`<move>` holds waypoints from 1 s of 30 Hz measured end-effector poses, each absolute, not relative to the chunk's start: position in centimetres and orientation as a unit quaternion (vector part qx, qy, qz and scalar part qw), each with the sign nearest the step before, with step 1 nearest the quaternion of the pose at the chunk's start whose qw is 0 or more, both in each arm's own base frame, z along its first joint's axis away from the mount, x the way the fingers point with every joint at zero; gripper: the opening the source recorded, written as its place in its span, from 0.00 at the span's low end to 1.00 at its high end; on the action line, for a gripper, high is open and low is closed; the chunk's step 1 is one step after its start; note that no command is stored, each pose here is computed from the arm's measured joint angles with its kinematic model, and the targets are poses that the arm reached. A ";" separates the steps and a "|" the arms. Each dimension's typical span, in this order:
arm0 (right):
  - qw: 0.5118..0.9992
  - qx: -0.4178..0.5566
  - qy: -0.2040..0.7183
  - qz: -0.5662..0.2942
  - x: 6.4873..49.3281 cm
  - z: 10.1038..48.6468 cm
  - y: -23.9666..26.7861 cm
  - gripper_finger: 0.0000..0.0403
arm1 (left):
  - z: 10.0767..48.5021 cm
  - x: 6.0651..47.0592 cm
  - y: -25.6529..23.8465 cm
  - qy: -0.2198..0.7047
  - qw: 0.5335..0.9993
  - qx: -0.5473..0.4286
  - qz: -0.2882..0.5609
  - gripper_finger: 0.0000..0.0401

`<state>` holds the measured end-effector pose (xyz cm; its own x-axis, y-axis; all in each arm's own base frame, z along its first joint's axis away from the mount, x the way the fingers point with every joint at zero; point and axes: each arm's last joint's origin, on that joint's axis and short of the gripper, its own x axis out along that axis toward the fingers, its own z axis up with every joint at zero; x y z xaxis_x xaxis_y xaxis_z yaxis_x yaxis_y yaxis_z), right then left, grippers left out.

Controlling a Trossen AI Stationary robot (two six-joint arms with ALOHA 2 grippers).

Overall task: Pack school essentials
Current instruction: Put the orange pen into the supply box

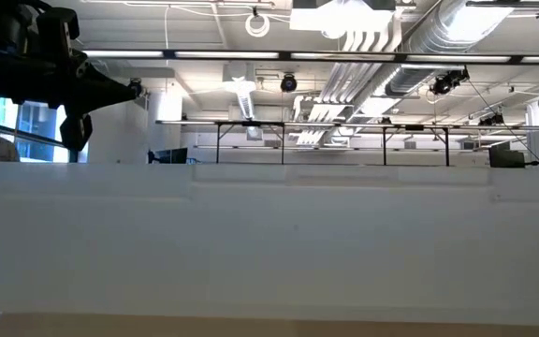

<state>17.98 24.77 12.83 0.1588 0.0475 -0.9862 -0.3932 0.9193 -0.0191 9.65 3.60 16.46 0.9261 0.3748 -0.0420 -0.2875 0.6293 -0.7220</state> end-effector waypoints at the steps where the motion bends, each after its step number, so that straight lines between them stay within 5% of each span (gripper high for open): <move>1: 0.749 -0.135 0.632 0.145 18.0 12.8 24.8 0.51 | 16.5 9.7 3.6 -0.056 0.901 -0.389 0.184 0.00; 6: 0.750 -0.124 0.635 0.135 18.0 12.8 24.7 0.49 | 16.5 9.7 3.6 -0.056 0.901 -0.389 0.184 0.00; 19: 0.751 -0.114 0.637 0.131 18.0 12.7 24.8 0.12 | 16.5 9.7 3.6 -0.056 0.901 -0.389 0.184 0.00; 30: 0.765 -0.033 0.638 0.079 18.1 13.4 24.6 0.13 | 16.5 9.7 3.6 -0.056 0.901 -0.389 0.184 0.00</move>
